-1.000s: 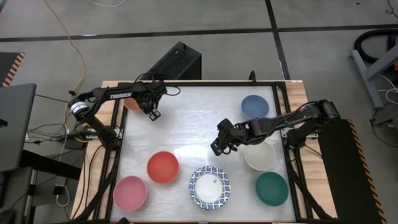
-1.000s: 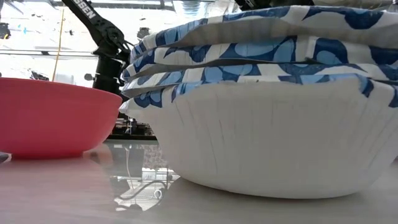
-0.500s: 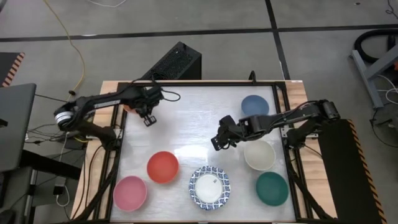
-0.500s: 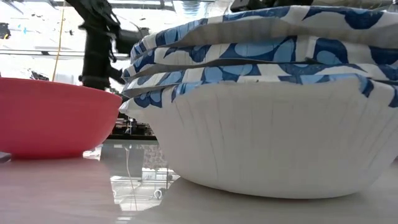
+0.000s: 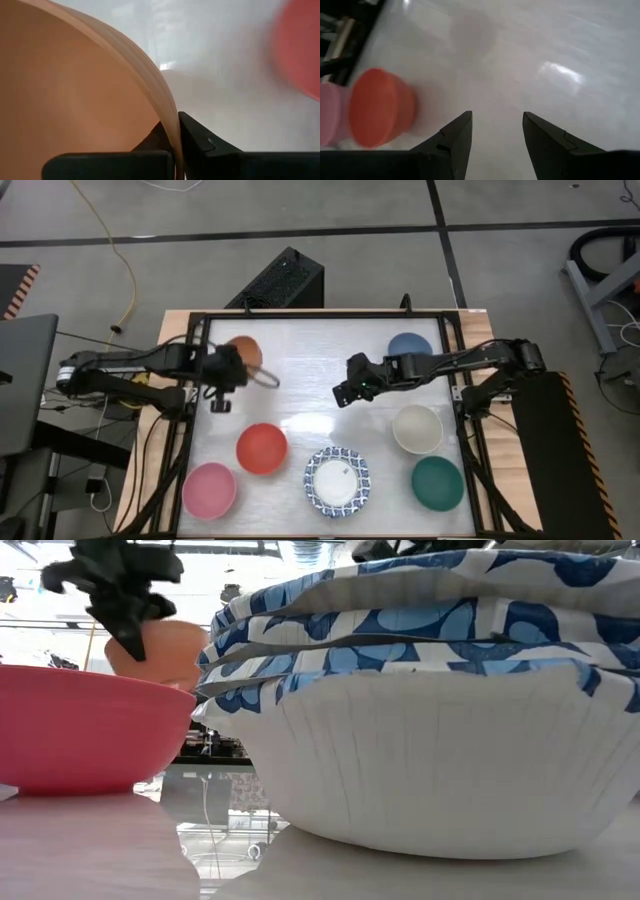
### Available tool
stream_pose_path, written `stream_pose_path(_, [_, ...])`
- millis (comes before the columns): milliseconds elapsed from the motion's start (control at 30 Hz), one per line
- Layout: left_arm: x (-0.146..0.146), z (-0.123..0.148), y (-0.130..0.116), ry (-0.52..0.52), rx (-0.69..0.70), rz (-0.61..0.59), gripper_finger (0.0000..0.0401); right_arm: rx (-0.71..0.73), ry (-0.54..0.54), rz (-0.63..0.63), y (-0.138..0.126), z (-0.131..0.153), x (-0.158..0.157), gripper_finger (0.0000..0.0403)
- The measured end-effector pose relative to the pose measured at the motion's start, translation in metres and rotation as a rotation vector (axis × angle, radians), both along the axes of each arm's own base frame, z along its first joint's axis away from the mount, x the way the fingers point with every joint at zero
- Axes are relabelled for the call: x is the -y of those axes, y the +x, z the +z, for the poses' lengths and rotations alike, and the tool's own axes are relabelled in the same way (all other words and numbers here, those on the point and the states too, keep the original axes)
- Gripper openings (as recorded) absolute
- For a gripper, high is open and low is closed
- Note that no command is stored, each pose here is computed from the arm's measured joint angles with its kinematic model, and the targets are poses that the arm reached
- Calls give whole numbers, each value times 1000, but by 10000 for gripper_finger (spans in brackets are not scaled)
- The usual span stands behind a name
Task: Nest bowls inside each other by size order
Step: Stack the brown bowl on top of the white patterned bowl
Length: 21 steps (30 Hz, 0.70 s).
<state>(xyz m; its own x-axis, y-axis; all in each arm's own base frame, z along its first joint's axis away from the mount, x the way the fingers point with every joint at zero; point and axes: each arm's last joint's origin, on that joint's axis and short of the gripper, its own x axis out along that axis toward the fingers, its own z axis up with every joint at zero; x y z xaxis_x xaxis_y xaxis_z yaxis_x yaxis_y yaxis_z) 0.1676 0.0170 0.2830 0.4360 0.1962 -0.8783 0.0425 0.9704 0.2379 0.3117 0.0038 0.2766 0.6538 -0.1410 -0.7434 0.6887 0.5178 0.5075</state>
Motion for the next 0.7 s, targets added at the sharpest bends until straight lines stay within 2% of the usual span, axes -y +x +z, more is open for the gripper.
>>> stream_pose_path(100, [19, 0, 4, 51, -4, -181, 0, 20, 26, 10, 2, 1, 4, 195])
stream_pose_path(333, [54, -15, 23, 351, -102, -449, 0, 97, 57, 2, 7, 6, 9, 195])
stream_pose_path(500, [76, -31, 38, 437, -216, -655, 0, 143, 44, -20, 10, 13, 14, 195])
stream_pose_path(700, [86, -40, 61, 643, -398, -794, 0, 190, -21, -64, 13, 32, 23, 195])
